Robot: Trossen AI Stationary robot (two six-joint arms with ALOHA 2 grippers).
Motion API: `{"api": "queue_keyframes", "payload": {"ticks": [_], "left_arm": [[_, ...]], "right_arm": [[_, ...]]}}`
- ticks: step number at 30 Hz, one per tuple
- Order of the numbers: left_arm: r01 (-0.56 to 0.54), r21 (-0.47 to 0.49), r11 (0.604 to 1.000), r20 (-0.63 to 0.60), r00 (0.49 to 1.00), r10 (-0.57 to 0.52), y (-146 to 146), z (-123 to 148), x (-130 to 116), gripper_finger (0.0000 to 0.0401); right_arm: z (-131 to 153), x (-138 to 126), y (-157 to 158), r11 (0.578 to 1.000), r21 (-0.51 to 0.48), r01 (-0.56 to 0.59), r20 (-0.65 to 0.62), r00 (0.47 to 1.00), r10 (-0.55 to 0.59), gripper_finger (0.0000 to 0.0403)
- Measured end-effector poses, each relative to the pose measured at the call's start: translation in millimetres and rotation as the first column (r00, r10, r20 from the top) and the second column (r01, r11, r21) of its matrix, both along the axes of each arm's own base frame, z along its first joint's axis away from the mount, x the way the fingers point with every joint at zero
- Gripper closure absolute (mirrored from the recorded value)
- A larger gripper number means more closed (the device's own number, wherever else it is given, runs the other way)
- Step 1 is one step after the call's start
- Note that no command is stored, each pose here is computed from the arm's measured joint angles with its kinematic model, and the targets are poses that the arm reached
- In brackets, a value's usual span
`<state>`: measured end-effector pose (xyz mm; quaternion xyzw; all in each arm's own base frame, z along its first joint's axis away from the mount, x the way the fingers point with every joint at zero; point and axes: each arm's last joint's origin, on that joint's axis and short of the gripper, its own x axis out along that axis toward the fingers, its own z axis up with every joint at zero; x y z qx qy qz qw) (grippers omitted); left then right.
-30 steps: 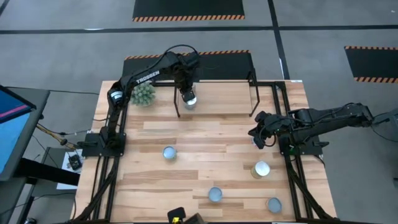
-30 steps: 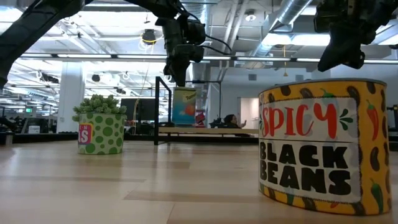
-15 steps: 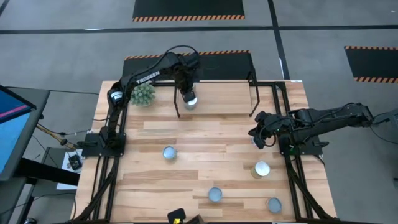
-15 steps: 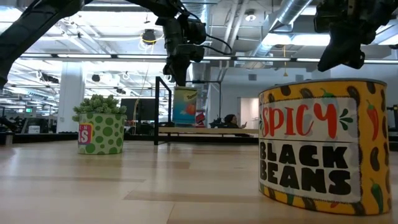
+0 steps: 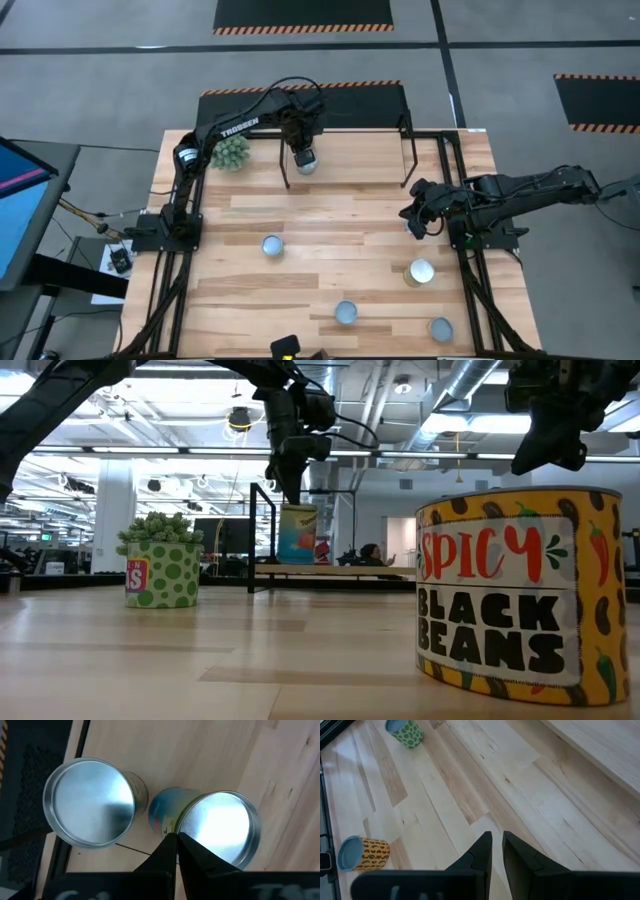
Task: Pick and place cans onto a shelf
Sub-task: Put the canned tomatoes on the shelf, then put the canned carrots on the shelf
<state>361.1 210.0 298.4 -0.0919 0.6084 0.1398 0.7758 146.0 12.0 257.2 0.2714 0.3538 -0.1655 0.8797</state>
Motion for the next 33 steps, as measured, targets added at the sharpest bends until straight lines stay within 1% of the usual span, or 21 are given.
{"api": "queue_keyframes", "payload": {"ticks": [5,10,16,18,20,22,24,25,27,30,33], "left_arm": [[-0.005,-0.006,1.000,0.004,1.000,0.005,-0.1,0.0,0.1,0.0384],[-0.029,0.032,0.999,0.001,1.000,0.029,1.6,0.4,0.9,0.0359],[-0.058,0.035,0.998,0.020,0.998,0.058,4.5,1.4,1.0,0.0340],[-0.070,0.036,0.997,0.037,0.997,0.069,3.7,7.1,1.7,0.0337],[-0.081,0.013,0.997,0.096,0.992,0.080,-1.2,20.0,4.1,0.0336],[-0.076,-0.055,0.996,0.159,0.984,0.084,-13.3,37.4,5.7,0.0336],[-0.043,-0.123,0.992,0.202,0.977,0.067,-32.4,54.4,8.1,0.0336],[-0.021,-0.146,0.989,0.202,0.978,0.050,-44.1,60.4,9.4,0.0336],[0.020,-0.171,0.985,0.160,0.987,0.008,-68.6,65.5,11.4,0.0336],[0.109,-0.180,0.978,0.069,0.993,-0.098,-108.7,62.8,16.0,0.0336],[0.205,-0.106,0.973,-0.009,0.978,-0.207,-149.2,50.0,25.8,0.0336]], "right_arm": [[0.0,0.0,0.0,1.000,0.001,0.000,0.000,1.000,0.000,0.0333],[0.0,-0.1,0.0,1.000,0.000,0.000,0.000,1.000,0.000,0.0333],[0.0,-0.1,0.0,1.000,0.000,-0.001,0.000,1.000,0.001,0.0333],[0.0,-0.1,0.0,1.000,0.001,-0.001,0.000,1.000,0.001,0.0333],[0.0,-0.1,0.0,1.000,0.001,-0.001,-0.001,1.000,0.001,0.0333],[-0.4,-0.5,0.1,1.000,0.003,-0.003,-0.006,1.000,0.003,0.0333],[-0.7,-0.8,0.4,1.000,0.007,-0.016,-0.012,1.000,0.016,0.0333],[-1.0,-1.0,0.7,0.999,0.003,-0.034,-0.017,0.999,0.034,0.0333],[-1.5,-1.5,1.7,0.996,-0.003,-0.091,-0.030,0.995,0.091,0.0333],[-2.8,-2.9,4.3,0.976,0.013,-0.216,-0.053,0.975,0.217,0.0333],[-4.4,-5.5,6.8,0.950,0.059,-0.307,-0.074,0.948,0.311,0.0333]]}}
